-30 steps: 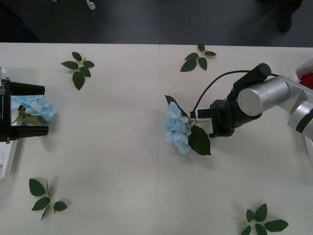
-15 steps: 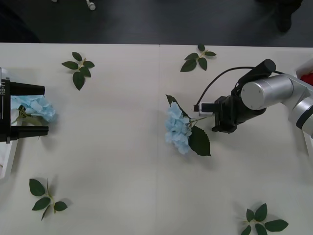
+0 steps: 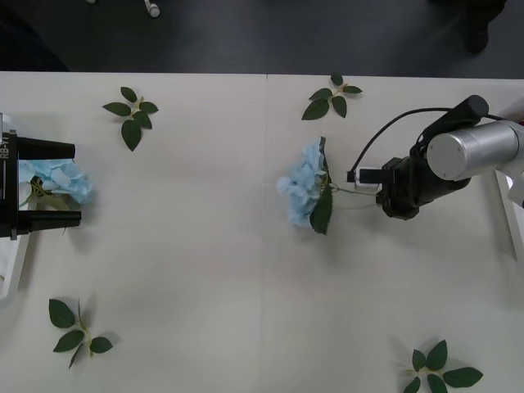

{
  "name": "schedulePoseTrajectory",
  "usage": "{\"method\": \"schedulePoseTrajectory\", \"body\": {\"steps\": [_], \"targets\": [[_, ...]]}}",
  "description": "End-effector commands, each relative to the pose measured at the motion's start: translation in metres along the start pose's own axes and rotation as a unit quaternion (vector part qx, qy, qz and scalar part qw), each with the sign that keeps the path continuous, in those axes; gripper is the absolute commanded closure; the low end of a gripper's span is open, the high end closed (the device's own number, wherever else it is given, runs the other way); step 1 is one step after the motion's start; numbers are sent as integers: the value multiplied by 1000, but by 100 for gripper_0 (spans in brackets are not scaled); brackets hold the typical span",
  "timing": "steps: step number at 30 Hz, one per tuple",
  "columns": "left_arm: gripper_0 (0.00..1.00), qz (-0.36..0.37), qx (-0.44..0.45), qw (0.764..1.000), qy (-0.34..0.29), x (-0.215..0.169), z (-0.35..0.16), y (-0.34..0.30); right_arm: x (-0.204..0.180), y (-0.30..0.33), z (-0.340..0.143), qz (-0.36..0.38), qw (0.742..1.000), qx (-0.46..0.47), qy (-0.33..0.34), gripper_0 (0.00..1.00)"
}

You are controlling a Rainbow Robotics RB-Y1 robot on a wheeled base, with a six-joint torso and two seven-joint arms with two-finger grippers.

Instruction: Put the red flowers into the right box and the blue flowers into the left box

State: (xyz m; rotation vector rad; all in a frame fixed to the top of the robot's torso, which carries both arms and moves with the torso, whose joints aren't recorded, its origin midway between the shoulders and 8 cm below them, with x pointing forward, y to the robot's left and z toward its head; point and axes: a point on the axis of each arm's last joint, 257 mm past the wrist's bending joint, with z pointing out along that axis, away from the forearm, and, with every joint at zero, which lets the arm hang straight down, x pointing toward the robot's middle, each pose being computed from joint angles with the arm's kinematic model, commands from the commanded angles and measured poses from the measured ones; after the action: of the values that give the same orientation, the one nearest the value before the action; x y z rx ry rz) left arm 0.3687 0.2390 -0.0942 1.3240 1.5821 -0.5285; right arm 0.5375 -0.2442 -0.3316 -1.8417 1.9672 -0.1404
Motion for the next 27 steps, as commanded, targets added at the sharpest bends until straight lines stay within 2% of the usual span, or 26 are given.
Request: {"method": "schedulePoseTrajectory", "body": {"steps": [1, 16, 27], "targets": [[0, 25, 1, 999, 22, 2, -5, -2, 13, -2, -7, 25, 1000, 0, 1, 100], [0, 25, 1, 999, 22, 2, -5, -2, -30, -9, -66, 162, 975, -56, -142, 100], [0, 25, 1, 999, 22, 2, -5, -2, -87, -38, -129, 247, 917, -69, -305, 100]]}}
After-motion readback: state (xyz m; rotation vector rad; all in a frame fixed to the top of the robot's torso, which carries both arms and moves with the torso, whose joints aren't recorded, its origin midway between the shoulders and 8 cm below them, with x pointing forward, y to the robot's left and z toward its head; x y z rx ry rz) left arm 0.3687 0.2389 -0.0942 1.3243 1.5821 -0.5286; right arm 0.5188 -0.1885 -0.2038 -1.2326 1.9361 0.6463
